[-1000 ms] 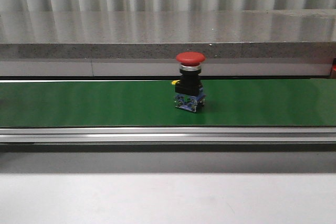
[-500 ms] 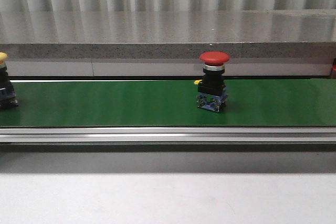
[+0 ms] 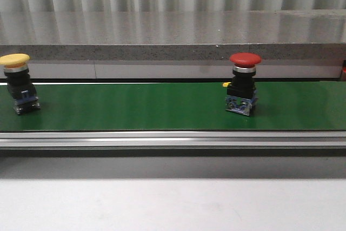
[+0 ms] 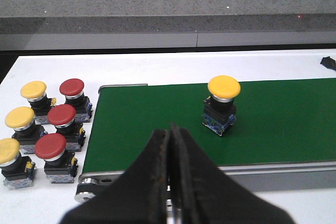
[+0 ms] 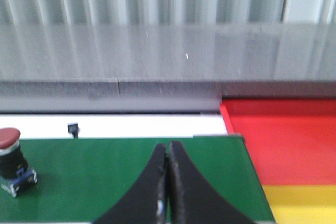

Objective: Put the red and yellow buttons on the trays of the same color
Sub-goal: 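Grasp the red button at the belt's end with the right gripper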

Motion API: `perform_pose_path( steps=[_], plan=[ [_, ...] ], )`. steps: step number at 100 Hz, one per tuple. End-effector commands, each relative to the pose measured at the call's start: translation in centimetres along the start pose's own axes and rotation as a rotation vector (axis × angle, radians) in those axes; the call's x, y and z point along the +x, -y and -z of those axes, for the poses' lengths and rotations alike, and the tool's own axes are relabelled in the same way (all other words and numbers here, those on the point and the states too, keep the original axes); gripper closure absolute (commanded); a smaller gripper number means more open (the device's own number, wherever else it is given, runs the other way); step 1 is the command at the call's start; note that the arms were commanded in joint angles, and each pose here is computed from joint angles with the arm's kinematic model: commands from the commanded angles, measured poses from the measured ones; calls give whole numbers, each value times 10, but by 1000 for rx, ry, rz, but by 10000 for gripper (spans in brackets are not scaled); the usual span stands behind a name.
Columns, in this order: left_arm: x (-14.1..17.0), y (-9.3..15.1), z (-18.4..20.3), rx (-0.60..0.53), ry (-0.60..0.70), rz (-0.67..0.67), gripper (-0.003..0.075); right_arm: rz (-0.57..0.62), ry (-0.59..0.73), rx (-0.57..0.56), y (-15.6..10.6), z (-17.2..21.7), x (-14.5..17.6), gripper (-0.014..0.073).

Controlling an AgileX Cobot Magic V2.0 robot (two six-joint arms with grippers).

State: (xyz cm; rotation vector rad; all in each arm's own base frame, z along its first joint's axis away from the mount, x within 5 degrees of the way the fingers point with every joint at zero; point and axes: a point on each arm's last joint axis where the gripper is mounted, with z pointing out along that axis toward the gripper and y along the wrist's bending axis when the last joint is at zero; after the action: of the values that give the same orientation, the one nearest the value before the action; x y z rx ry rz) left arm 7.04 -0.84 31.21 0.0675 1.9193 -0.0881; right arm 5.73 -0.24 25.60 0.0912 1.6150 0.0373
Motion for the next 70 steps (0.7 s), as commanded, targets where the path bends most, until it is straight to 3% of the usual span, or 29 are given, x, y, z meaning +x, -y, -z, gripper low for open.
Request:
perform_pose_path(
  steps=[1, 29, 58, 70],
  plan=[
    [-14, 0, 3, 2, 95, 6, 740, 15, -64, 18, -1, -5, -29, 662],
    [-14, 0, 3, 2, 95, 6, 740, 5, -457, 71, -4, -43, -78, 662],
    [-14, 0, 3, 2, 93, 6, 740, -49, -569, 55, -8, -77, -76, 651],
    [-14, 0, 3, 2, 93, 6, 740, -56, -598, 54, -8, -83, -73, 524]
  ],
)
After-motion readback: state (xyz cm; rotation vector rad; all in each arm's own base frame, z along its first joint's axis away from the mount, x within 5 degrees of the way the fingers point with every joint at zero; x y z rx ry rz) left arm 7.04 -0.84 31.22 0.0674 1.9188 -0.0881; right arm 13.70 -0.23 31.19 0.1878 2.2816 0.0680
